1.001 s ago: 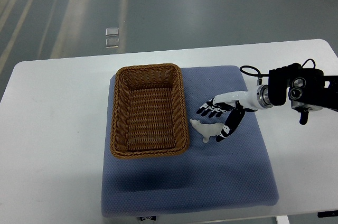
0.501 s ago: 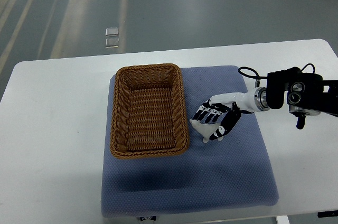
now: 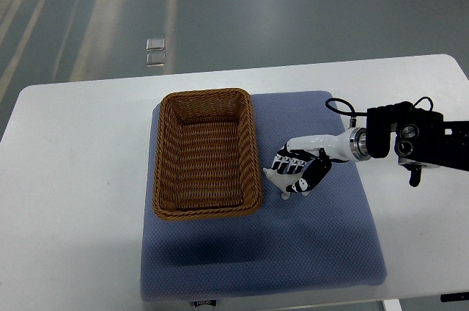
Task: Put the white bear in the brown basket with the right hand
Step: 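Close the right hand fingers around the white bear, then lift the white bear up with the right hand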
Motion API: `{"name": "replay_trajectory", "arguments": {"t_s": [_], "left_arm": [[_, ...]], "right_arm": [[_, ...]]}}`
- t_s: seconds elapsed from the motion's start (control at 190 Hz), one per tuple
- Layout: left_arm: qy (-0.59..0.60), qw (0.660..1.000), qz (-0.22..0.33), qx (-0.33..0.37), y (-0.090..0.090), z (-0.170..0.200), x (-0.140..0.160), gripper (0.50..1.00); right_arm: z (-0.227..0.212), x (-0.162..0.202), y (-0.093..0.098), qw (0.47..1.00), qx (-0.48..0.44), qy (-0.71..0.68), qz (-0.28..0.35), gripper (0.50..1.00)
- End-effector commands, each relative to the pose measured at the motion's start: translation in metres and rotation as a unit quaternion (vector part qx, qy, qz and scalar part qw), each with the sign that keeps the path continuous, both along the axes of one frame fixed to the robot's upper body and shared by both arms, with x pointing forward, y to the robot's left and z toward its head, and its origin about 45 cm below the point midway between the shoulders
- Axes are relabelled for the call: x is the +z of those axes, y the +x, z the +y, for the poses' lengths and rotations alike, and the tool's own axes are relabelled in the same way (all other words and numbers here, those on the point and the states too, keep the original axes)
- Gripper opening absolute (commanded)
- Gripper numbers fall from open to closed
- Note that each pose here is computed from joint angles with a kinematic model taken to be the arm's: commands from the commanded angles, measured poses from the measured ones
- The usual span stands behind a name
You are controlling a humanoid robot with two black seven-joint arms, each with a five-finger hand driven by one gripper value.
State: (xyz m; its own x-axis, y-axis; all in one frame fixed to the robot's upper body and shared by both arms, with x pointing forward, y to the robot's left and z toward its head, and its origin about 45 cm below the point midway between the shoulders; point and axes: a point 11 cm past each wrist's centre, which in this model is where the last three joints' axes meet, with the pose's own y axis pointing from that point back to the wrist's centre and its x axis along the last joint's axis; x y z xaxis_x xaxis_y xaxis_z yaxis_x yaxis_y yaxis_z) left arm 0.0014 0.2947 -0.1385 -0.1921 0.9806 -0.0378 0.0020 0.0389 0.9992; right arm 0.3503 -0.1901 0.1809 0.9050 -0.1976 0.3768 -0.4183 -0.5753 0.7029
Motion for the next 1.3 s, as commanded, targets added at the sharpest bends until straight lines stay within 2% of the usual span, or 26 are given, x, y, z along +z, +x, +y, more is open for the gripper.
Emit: {"name": "replay_trajectory", "arguments": {"t_s": [0.0, 0.005, 0.016, 0.021, 0.074, 0.211, 0.353, 0.617, 0.901, 1.038, 1.296], "left_arm": [[0.000, 1.000, 0.000, 0.000, 0.000, 0.000, 0.000, 1.000], [0.000, 1.000, 0.000, 0.000, 0.000, 0.000, 0.000, 1.000], [0.000, 1.000, 0.000, 0.000, 0.000, 0.000, 0.000, 1.000], [0.000, 1.000, 0.000, 0.000, 0.000, 0.000, 0.000, 1.000], [0.000, 1.000, 0.000, 0.000, 0.000, 0.000, 0.000, 1.000], [0.000, 1.000, 0.000, 0.000, 0.000, 0.000, 0.000, 1.000], [-0.001, 1.000, 0.000, -0.001, 0.000, 0.000, 0.000, 1.000], [-0.001, 1.000, 0.000, -0.001, 0.000, 0.000, 0.000, 1.000], [-0.004, 1.000, 0.000, -0.002, 0.000, -0.002, 0.000, 1.000], [-0.003, 1.000, 0.000, -0.002, 0.000, -0.002, 0.000, 1.000], [-0.003, 1.000, 0.000, -0.001, 0.000, -0.002, 0.000, 1.000]], "right_arm": [[0.000, -0.002, 0.000, 1.000, 0.001, -0.002, -0.008, 0.596], [0.000, -0.002, 0.000, 1.000, 0.001, -0.002, -0.009, 0.576], [0.000, -0.002, 0.000, 1.000, 0.001, -0.002, -0.009, 0.576], [0.000, -0.002, 0.000, 1.000, 0.003, -0.002, -0.010, 0.556], [0.001, -0.003, -0.001, 1.000, 0.010, -0.007, -0.017, 0.500], [-0.001, -0.004, 0.000, 0.999, 0.015, -0.014, -0.027, 0.500], [-0.006, 0.009, 0.010, 0.999, 0.007, -0.013, -0.043, 0.500], [-0.027, 0.092, 0.052, 0.992, -0.003, -0.021, -0.123, 0.500], [-0.020, 0.178, 0.073, 0.982, 0.016, -0.016, -0.188, 0.500], [0.004, 0.185, 0.076, 0.979, 0.033, -0.005, -0.199, 0.500], [0.083, 0.151, 0.091, 0.978, 0.053, 0.010, -0.203, 0.500]]}}
